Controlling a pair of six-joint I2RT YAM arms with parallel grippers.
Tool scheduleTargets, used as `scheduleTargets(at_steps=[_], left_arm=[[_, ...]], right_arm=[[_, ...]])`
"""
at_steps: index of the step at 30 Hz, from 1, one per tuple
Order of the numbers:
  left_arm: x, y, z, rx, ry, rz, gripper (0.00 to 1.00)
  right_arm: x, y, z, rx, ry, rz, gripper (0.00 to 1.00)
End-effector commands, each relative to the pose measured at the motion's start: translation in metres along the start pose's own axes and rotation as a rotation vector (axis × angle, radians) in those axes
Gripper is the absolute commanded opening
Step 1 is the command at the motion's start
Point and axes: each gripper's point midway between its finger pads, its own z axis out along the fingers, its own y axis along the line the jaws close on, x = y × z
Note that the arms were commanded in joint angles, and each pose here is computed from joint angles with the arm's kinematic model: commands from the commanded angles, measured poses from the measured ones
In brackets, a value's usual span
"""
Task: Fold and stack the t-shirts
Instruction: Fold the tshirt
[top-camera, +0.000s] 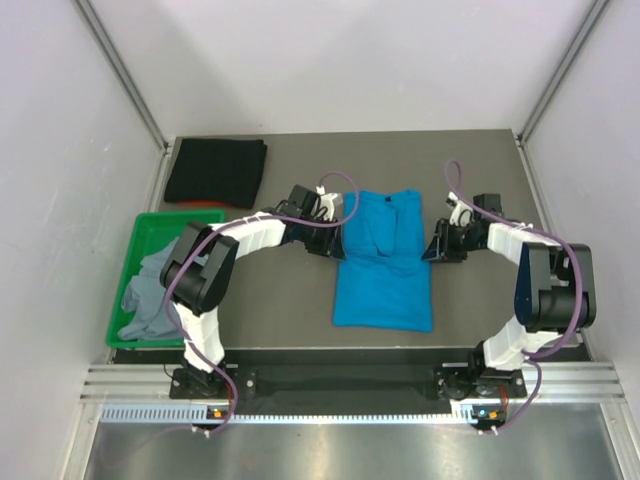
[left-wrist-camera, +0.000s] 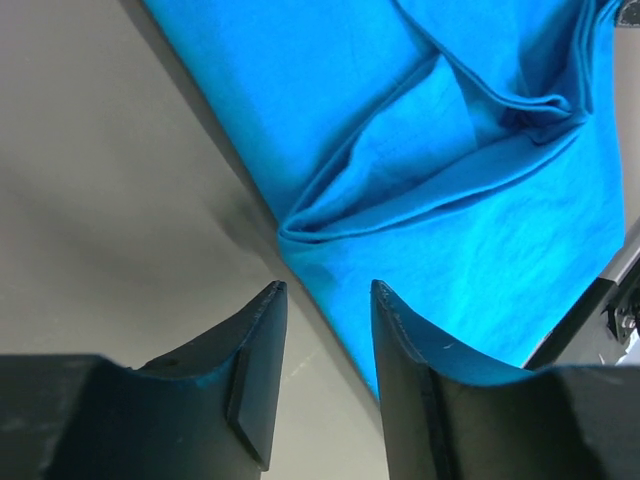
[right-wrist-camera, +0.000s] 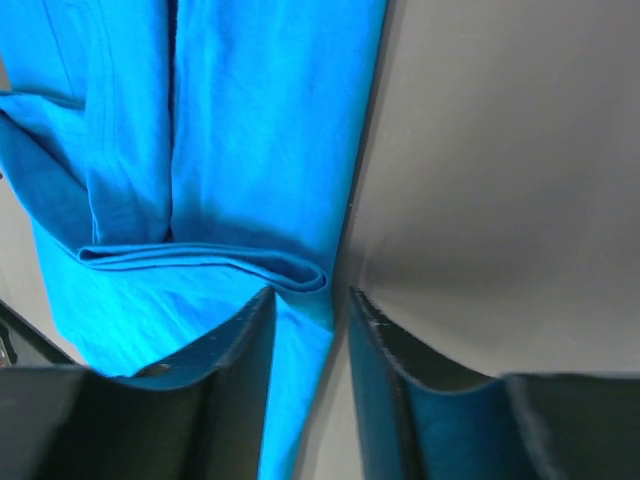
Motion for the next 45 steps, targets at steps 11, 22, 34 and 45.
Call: scheduleTargets(at_steps=[11, 22, 34, 45], left_arm=[[-0.019, -0.007, 0.01, 0.058, -0.049, 0.032, 0.0], [-0.026, -0.004, -0.002, -0.008, -0.11, 0.003, 0.0], [-0.03, 0.005, 0.005, -0.041, -0.117, -0.041, 0.0], [-0.031, 0.014, 0.002, -0.109, -0.12, -0.073, 0.0]], right_arm=[[-0.019, 0.023, 0.004, -0.067, -0.069, -0.104, 0.0], [-0.047, 0.032, -0.021, -0.015, -0.195, -0.141, 0.0], [-0.046, 0.013, 0.004, 0.006, -0.168, -0.119, 0.0], [-0.042, -0.001, 0.016, 0.042, -0.158, -0.107, 0.0]])
